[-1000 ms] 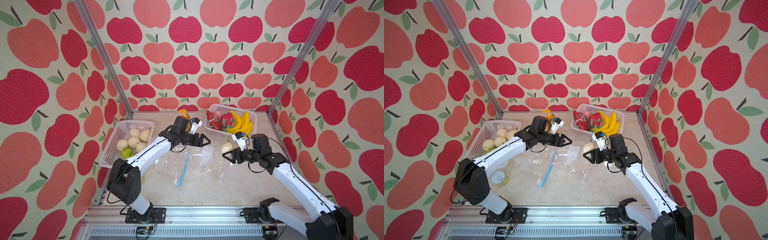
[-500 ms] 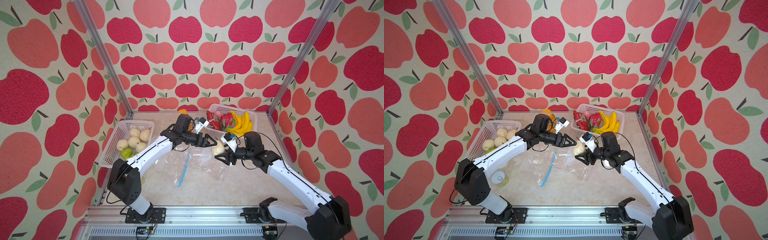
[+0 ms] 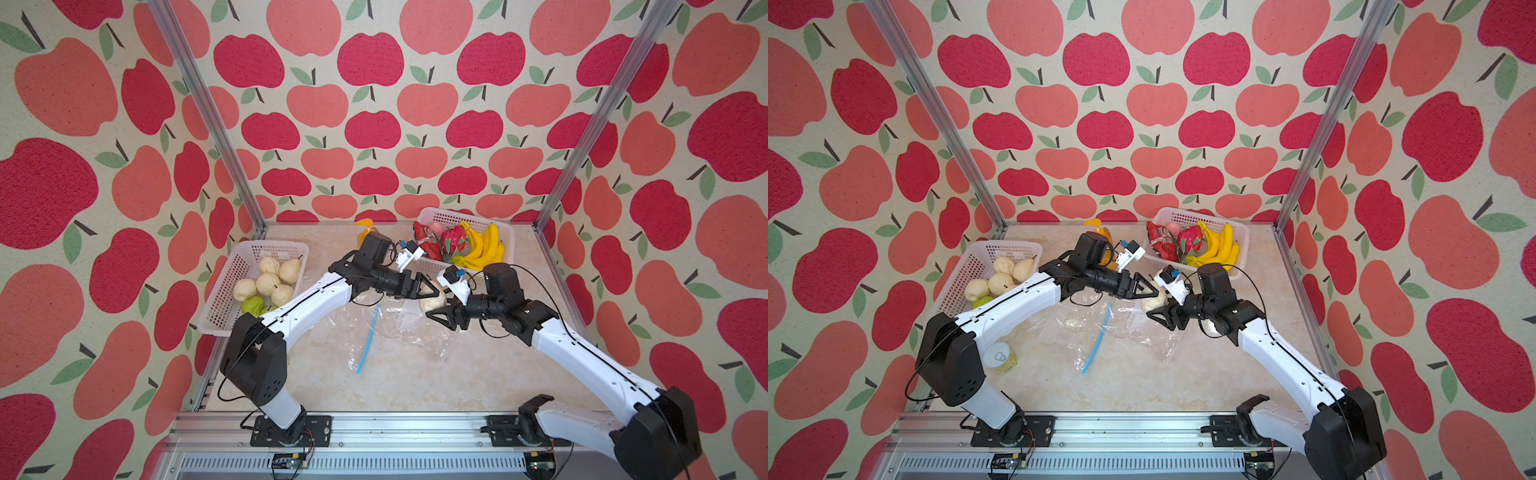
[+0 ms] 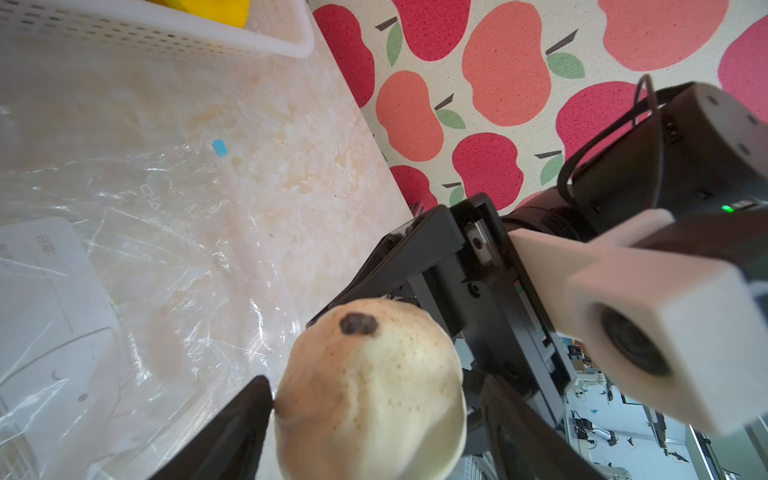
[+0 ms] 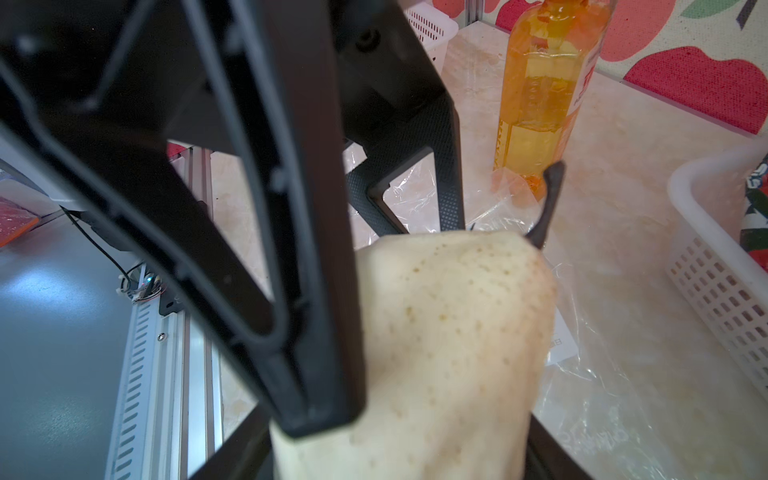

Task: Open the zip-top bag and take out the pear
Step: Pick up the pear from the zipper food storage bag, then place the pear in the basket.

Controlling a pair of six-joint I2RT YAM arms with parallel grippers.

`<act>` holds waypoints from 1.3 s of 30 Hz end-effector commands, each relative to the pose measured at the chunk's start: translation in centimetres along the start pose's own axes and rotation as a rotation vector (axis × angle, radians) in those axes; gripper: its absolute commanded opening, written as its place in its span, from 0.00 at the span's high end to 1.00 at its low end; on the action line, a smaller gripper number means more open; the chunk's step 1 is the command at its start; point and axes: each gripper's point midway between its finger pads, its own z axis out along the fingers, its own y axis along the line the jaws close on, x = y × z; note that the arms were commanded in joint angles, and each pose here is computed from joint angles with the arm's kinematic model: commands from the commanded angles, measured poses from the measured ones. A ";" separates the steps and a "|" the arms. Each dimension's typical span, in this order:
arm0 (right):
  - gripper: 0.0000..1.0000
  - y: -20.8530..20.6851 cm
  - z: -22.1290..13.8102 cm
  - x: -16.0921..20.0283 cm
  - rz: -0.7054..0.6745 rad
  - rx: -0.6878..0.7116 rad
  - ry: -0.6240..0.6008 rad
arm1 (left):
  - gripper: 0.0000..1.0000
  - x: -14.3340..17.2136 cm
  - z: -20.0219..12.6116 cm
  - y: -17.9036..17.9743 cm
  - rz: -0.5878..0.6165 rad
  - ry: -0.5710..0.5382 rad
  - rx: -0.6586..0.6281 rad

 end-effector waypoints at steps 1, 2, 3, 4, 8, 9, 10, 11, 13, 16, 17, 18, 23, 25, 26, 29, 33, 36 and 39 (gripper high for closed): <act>0.33 -0.1 -0.4 -2.1 -0.061 0.021 -0.051 | 0.17 0.5 0.7 0.6 0.002 0.041 -0.056; 0.33 -0.1 -0.3 -2.0 -0.060 0.021 -0.048 | 0.16 0.5 0.8 0.5 0.001 0.044 -0.050; 0.33 -0.2 -0.3 -2.0 -0.061 0.023 -0.047 | 0.16 0.5 0.9 0.4 0.000 0.046 -0.040; 0.33 -0.2 -0.3 -2.0 -0.059 0.024 -0.046 | 0.16 0.5 1.0 0.3 0.002 0.046 -0.032; 0.25 -0.6 -0.2 -1.9 -0.051 0.040 -0.040 | 0.25 0.3 1.1 0.3 -0.002 0.044 -0.034; 0.22 -0.9 -0.2 -2.0 -0.042 0.057 -0.037 | 0.30 0.2 1.1 0.4 -0.004 0.043 -0.031; 0.19 -1.3 -0.2 -1.9 -0.033 0.077 -0.031 | 0.34 0.1 0.9 0.6 -0.012 0.041 -0.032; 0.16 -1.6 -0.1 -1.8 -0.023 0.094 -0.023 | 0.37 0.0 0.8 0.8 -0.019 0.038 -0.036; 0.10 -2.4 -0.2 -1.6 0.002 0.136 -0.009 | 0.41 -0.3 0.3 1.6 -0.036 0.022 -0.056; 0.02 -3.0 -0.4 -1.1 0.046 0.165 0.007 | 0.43 -1.1 -1.6 3.6 -0.073 -0.030 -0.099; 0.02 -3.1 -0.4 -1.0 0.067 0.167 0.010 | 0.43 -1.4 -2.4 4.3 -0.081 -0.049 -0.121; 0.01 -3.2 -0.6 -0.8 0.095 0.173 0.011 | 0.43 -1.7 -3.6 5.2 -0.085 -0.073 -0.161; 0.02 -4.8 -1.8 0.9 0.323 0.234 0.014 | 0.41 -3.3 -12.2 12.2 -0.152 -0.226 -0.415; 0.05 -5.5 -2.7 2.0 0.424 0.277 0.028 | 0.41 -3.3 -17.0 15.7 -0.210 -0.300 -0.535; 0.05 -5.7 -3.1 2.4 0.462 0.295 0.032 | 0.41 -3.2 -19.2 17.2 -0.228 -0.329 -0.604; 0.06 -6.1 -4.4 3.5 0.555 0.355 0.030 | 0.41 -2.3 -26.4 21.3 -0.292 -0.409 -0.809; 0.06 -6.5 -6.3 4.2 0.632 0.429 0.010 | 0.41 -0.8 -34.2 24.8 -0.388 -0.526 -0.973; 0.06 -6.8 -7.2 4.7 0.681 0.465 0.011 | 0.41 0.3 -37.2 26.4 -0.437 -0.560 -1.041; 0.06 -7.4 -7.9 5.5 0.742 0.502 0.033 | 0.41 1.3 -38.9 27.7 -0.475 -0.572 -1.078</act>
